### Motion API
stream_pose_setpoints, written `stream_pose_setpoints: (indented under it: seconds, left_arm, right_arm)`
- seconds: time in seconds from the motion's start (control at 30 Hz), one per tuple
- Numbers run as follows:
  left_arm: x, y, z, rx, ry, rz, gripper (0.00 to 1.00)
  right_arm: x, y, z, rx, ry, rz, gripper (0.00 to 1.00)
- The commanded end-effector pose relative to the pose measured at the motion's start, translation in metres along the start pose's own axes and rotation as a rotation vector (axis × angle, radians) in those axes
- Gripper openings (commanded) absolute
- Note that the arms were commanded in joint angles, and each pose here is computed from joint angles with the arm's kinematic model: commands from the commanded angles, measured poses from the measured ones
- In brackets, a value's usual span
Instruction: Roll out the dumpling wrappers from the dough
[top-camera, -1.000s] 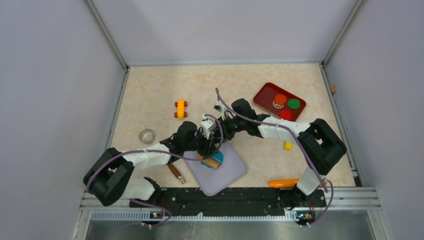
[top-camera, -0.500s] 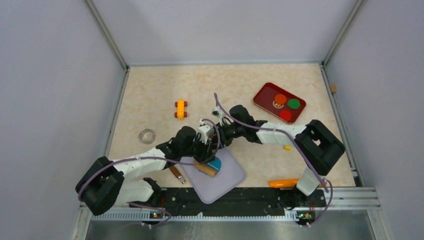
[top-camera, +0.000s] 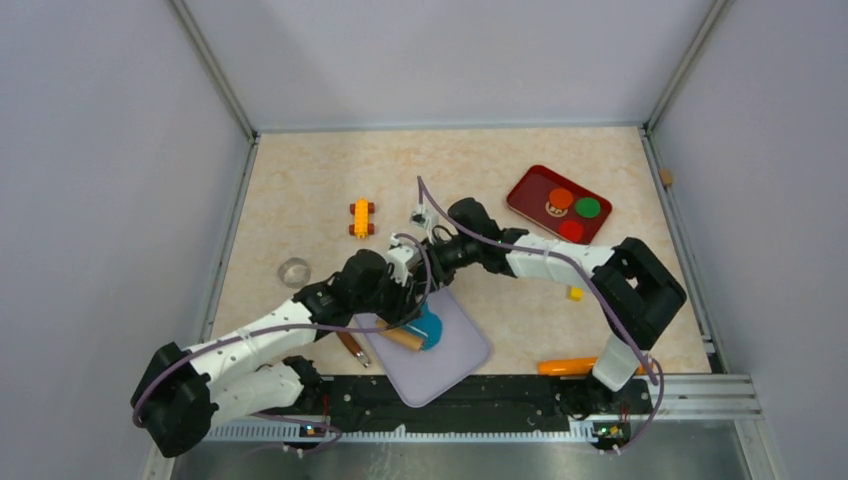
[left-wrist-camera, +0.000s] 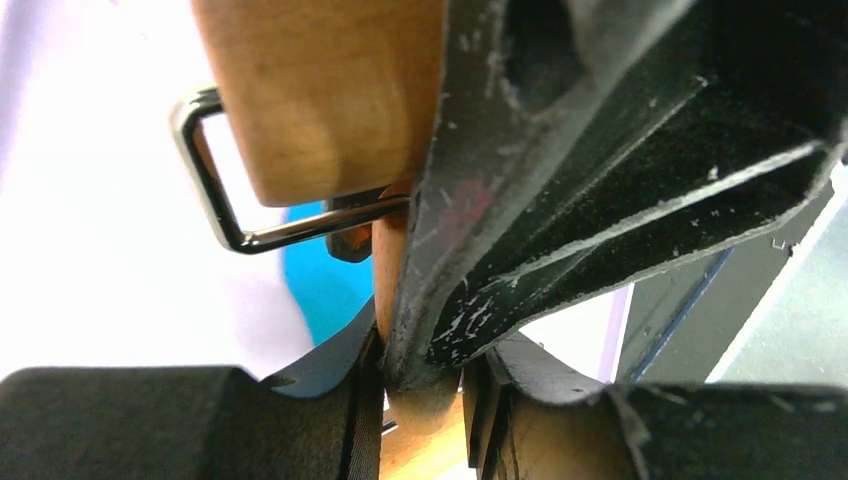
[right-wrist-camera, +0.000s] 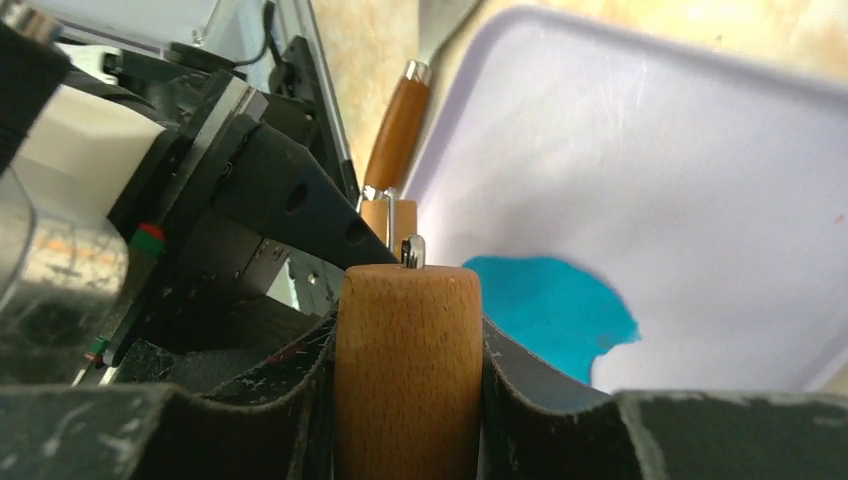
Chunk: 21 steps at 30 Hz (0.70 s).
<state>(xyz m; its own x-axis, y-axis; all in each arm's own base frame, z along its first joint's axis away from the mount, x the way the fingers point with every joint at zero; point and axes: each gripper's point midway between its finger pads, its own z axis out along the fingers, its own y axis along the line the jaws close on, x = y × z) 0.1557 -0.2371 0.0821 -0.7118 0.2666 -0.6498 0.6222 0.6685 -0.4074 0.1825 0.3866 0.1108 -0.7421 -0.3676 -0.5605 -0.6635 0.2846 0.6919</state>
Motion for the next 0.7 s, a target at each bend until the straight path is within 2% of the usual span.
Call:
stream_pose_setpoints:
  seconds: [0.0, 0.07, 0.1, 0.17, 0.23, 0.27, 0.43, 0.53, 0.67]
  left_arm:
    - [-0.058, -0.025, -0.025, 0.066, -0.133, 0.202, 0.2]
    - [-0.078, -0.027, -0.033, 0.055, -0.183, 0.32, 0.42]
    - [-0.084, -0.027, -0.036, 0.048, -0.199, 0.36, 0.49]
    - [-0.096, -0.029, -0.044, 0.043, -0.232, 0.484, 0.56]
    - [-0.103, -0.023, -0.053, -0.006, -0.256, 0.57, 0.75]
    - [-0.106, -0.02, -0.057, -0.028, -0.266, 0.618, 0.8]
    - [-0.121, 0.002, -0.069, -0.159, -0.304, 0.865, 0.88]
    - [-0.132, 0.021, -0.06, -0.228, -0.291, 0.849, 0.92]
    - [-0.129, 0.041, -0.036, -0.128, -0.121, 0.698, 0.86]
  right_arm:
    - [-0.028, -0.022, -0.027, 0.102, 0.023, -0.16, 0.0]
    - [-0.044, -0.025, -0.04, 0.13, 0.011, -0.19, 0.0]
    - [-0.048, -0.028, -0.046, 0.145, 0.011, -0.197, 0.0]
    - [-0.054, -0.036, -0.06, 0.181, 0.0, -0.193, 0.0]
    - [-0.058, -0.045, -0.077, 0.225, -0.017, -0.189, 0.0]
    - [-0.059, -0.047, -0.085, 0.244, -0.023, -0.193, 0.0]
    - [-0.068, -0.056, -0.134, 0.348, -0.081, -0.223, 0.0]
    - [-0.068, -0.061, -0.166, 0.416, -0.122, -0.219, 0.0]
    - [-0.056, -0.068, -0.2, 0.48, -0.149, -0.179, 0.0]
